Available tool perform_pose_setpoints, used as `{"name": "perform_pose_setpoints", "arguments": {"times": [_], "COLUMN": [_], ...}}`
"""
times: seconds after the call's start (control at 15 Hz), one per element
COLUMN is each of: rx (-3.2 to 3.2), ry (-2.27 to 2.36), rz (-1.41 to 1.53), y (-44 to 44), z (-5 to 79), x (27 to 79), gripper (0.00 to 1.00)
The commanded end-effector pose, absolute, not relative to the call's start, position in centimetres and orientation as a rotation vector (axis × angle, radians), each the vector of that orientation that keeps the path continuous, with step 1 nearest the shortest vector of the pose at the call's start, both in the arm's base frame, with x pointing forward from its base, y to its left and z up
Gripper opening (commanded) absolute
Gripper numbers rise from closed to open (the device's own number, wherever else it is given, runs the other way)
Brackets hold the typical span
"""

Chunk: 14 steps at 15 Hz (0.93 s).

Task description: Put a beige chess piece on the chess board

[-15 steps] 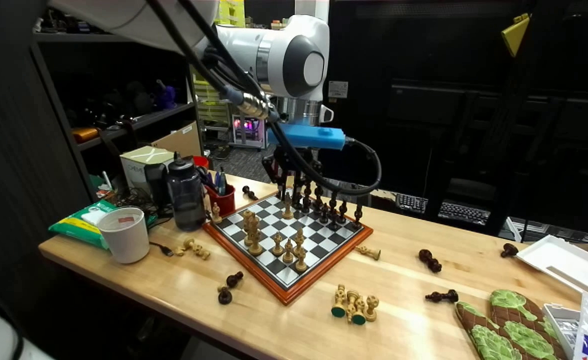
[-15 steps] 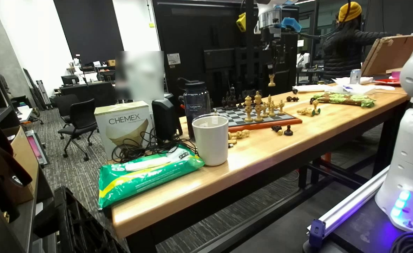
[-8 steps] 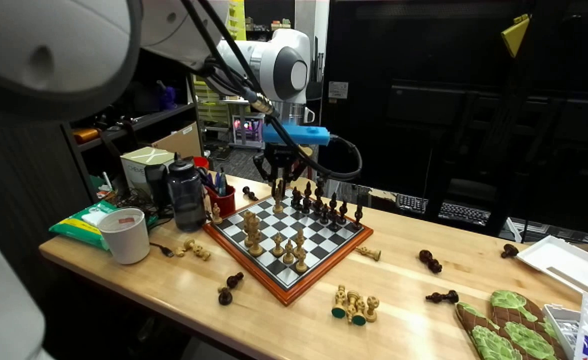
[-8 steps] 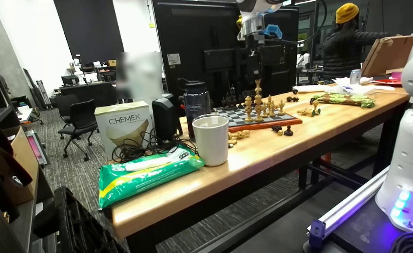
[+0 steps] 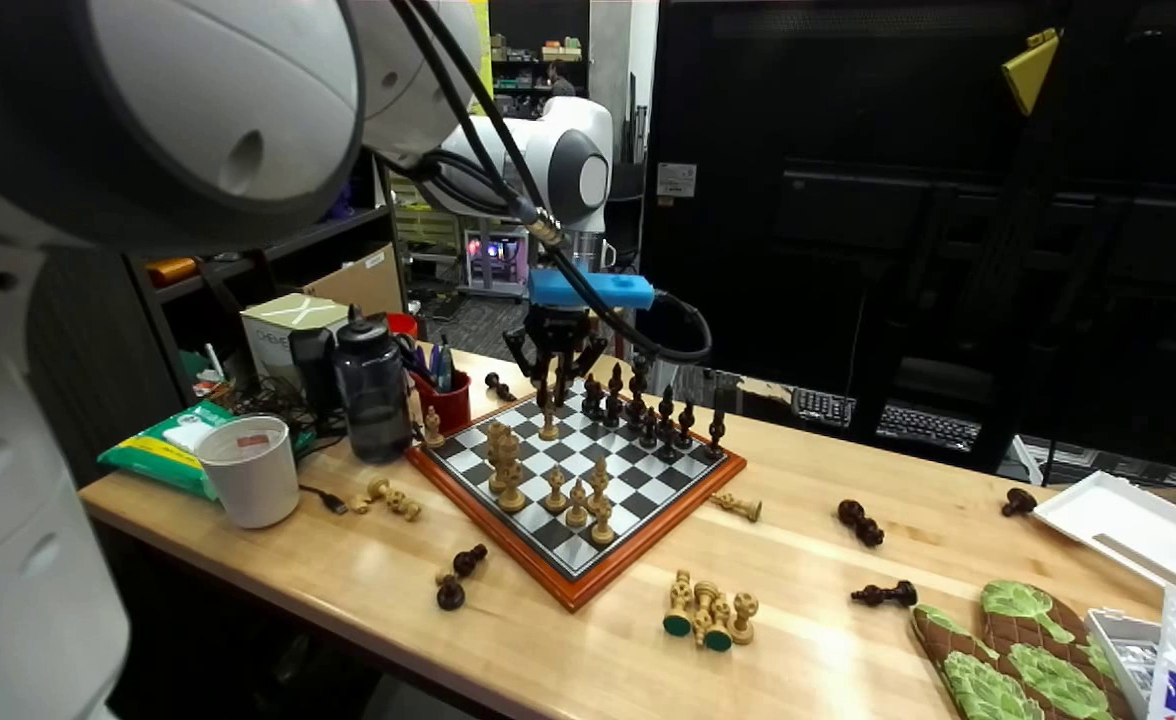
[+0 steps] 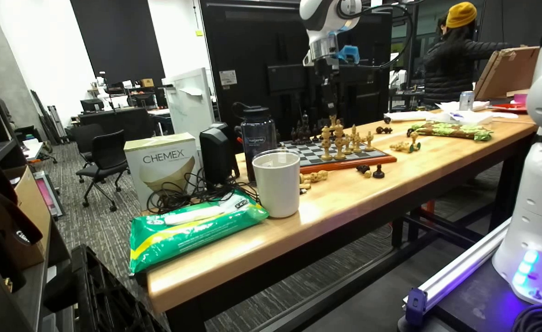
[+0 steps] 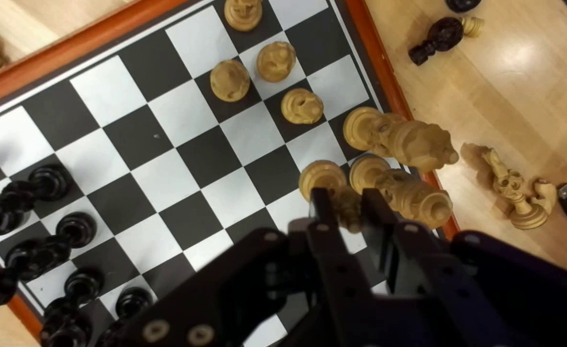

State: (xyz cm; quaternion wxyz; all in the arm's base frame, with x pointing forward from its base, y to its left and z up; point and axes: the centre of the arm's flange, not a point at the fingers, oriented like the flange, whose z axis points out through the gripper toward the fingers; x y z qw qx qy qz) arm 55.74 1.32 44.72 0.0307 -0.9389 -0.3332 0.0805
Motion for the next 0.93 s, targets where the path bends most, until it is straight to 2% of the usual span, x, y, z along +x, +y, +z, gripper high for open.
{"name": "perform_pose_setpoints", "arguments": {"times": [0.0,0.87], "rx": [-2.869,-2.819], "ry": [-1.078,-1.063], "rz": [0.242,0.297], "y": [1.4,1.7], "z": [44.4,40.7], "x": [56.0,55.6], "gripper": [0.05,0.05]}}
